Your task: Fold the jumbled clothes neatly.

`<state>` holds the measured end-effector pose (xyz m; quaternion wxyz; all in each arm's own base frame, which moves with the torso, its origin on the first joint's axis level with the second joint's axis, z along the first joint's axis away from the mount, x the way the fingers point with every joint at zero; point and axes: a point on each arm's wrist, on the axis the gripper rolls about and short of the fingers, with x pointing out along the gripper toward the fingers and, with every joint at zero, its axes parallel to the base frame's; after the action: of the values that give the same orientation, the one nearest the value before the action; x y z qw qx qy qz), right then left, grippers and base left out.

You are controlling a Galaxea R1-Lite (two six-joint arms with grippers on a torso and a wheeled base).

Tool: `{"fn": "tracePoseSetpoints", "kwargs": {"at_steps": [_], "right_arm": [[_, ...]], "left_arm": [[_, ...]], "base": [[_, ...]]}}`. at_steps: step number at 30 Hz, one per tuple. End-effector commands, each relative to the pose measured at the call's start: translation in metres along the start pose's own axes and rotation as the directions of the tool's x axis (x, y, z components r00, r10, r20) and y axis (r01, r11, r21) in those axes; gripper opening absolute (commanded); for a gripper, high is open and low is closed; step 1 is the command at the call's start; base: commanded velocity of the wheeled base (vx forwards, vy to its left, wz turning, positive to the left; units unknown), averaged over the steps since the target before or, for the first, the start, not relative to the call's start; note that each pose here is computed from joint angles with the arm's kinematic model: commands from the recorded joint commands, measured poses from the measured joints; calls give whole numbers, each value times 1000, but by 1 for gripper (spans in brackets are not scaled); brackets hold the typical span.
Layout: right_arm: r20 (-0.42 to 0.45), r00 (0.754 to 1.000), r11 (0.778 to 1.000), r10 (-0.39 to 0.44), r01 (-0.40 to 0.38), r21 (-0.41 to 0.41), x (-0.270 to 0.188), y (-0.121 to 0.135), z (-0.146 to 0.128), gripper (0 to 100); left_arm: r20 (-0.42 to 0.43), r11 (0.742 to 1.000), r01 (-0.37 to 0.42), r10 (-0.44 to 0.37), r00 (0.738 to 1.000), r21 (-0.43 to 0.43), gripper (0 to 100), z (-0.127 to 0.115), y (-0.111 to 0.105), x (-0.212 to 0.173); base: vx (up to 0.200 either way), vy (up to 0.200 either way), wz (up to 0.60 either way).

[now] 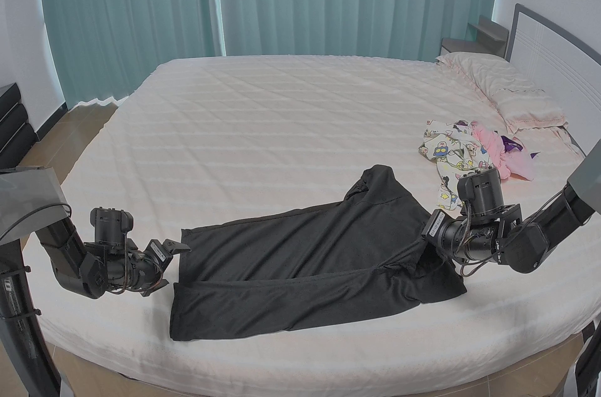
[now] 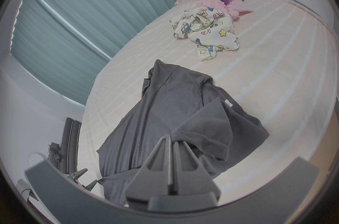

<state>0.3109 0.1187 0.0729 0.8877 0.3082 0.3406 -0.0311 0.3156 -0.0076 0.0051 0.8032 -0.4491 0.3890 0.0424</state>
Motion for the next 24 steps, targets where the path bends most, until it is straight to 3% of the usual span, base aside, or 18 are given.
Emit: {"fn": "tracePoseSetpoints", "kwargs": {"at_steps": [1,10,13,14,24], "right_arm": [[6,1000,1000,10,-10,-10,-8,4,3,0],[-66,996,997,-63,60,-40,-13,-6,-4,0],[-117,986,989,-122,111,-96,-14,-18,-14,0],[-131,982,986,-138,124,-115,-15,-21,-16,100],[-181,965,977,-188,164,-138,-7,-34,-22,100]], "left_arm": [[-2,1000,-1,1,1000,-1,100,0,0,0],[-1,1000,0,0,1000,1,100,0,0,0],[-2,1000,-1,1,1000,-1,100,0,0,0],[-1,1000,0,0,1000,1,100,0,0,0],[0,1000,1,-1,1000,0,100,0,0,0]], "base": [[0,0,0],[0,0,0],[0,0,0],[0,0,0],[0,0,0]]}}
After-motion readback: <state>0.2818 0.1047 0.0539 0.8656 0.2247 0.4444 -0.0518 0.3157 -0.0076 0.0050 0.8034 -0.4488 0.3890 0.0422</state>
